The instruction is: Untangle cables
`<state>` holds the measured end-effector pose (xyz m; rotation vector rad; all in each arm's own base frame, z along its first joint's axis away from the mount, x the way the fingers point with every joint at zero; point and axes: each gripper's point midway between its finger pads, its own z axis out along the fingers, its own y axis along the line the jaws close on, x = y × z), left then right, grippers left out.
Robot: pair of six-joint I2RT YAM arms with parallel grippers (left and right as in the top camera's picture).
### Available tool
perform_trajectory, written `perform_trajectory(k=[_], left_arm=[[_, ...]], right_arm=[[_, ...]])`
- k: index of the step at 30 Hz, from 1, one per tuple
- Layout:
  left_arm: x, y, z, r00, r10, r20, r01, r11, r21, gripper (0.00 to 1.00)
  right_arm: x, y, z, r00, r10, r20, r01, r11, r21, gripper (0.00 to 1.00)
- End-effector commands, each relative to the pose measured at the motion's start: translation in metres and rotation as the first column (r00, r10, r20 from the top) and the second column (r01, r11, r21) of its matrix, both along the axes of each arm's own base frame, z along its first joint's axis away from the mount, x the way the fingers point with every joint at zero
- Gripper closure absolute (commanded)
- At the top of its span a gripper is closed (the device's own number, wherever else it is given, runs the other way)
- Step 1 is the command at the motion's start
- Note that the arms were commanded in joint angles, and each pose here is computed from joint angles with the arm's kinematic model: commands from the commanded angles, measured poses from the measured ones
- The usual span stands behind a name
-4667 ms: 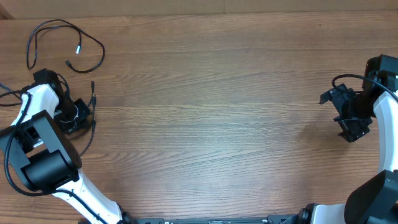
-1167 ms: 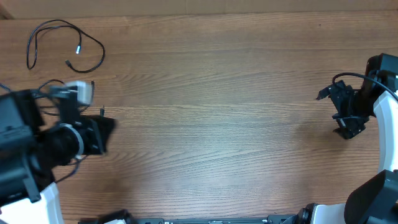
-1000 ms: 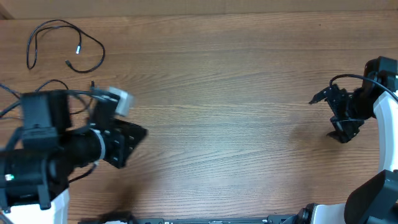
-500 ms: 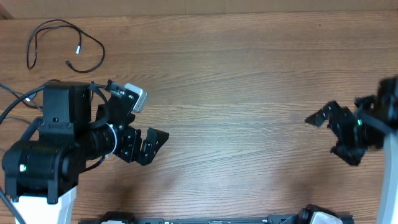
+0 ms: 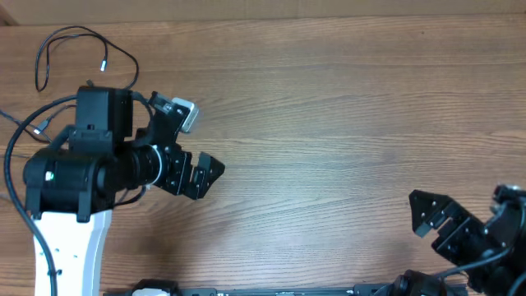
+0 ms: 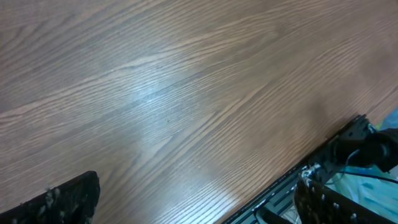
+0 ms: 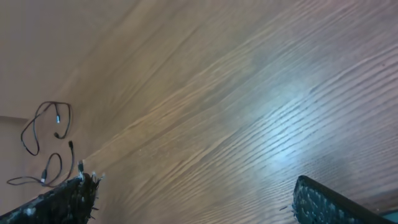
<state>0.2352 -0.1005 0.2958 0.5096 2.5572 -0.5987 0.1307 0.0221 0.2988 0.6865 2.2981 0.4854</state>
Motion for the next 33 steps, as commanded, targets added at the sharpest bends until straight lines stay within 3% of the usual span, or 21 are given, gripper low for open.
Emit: perform_trajectory(k=[1,5,7,10,13,16,19,23,27,33], left_arm=[[0.008,0.001,-0.003,1.000,0.012,-0.009,-0.011,1.000,0.017,0.00],[0.008,-0.001,-0.012,0.996,0.028,-0.081,-0.028,1.000,0.002,0.00],[0.006,-0.010,-0.008,0.994,0.020,-0.106,-0.027,0.998,-0.065,0.00],[-0.011,-0.028,0.008,0.985,-0.173,-0.008,0.170,0.976,-0.135,0.00],[-0.023,-0.025,0.017,0.985,-0.168,0.040,0.172,0.978,-0.117,0.00],[-0.034,-0.010,0.026,0.994,-0.073,0.079,0.078,0.995,-0.061,0.00],[-0.044,0.017,0.035,0.983,0.112,0.143,-0.114,0.993,0.010,0.00],[-0.069,0.046,0.057,0.915,0.293,0.276,-0.308,0.951,0.010,0.00],[-0.103,0.078,0.062,0.809,0.494,0.320,-0.514,0.858,-0.024,0.01],[-0.148,0.089,0.060,0.768,0.514,0.383,-0.540,0.841,-0.045,0.00]], right_arm=[[0.000,0.001,0.002,1.000,0.012,0.018,-0.012,1.000,-0.008,0.00],[0.001,0.001,0.002,1.000,0.012,0.016,-0.012,1.000,-0.007,0.00],[0.001,0.001,0.002,1.000,0.013,0.017,-0.013,1.000,-0.007,0.00],[0.001,0.001,0.002,1.000,0.013,0.016,-0.012,1.000,-0.007,0.00],[-0.001,0.002,0.001,1.000,0.013,0.009,-0.013,1.000,-0.005,0.00],[-0.001,0.002,0.001,1.000,0.013,0.009,-0.013,1.000,-0.005,0.00],[-0.001,0.001,0.001,1.000,0.012,0.010,-0.012,1.000,-0.005,0.00],[0.001,0.001,0.002,1.000,0.012,0.018,-0.012,1.000,-0.008,0.00],[0.001,0.001,0.002,1.000,0.012,0.018,-0.012,1.000,-0.008,0.00],[0.001,0.001,0.003,1.000,0.013,0.019,-0.012,1.000,-0.008,0.00]])
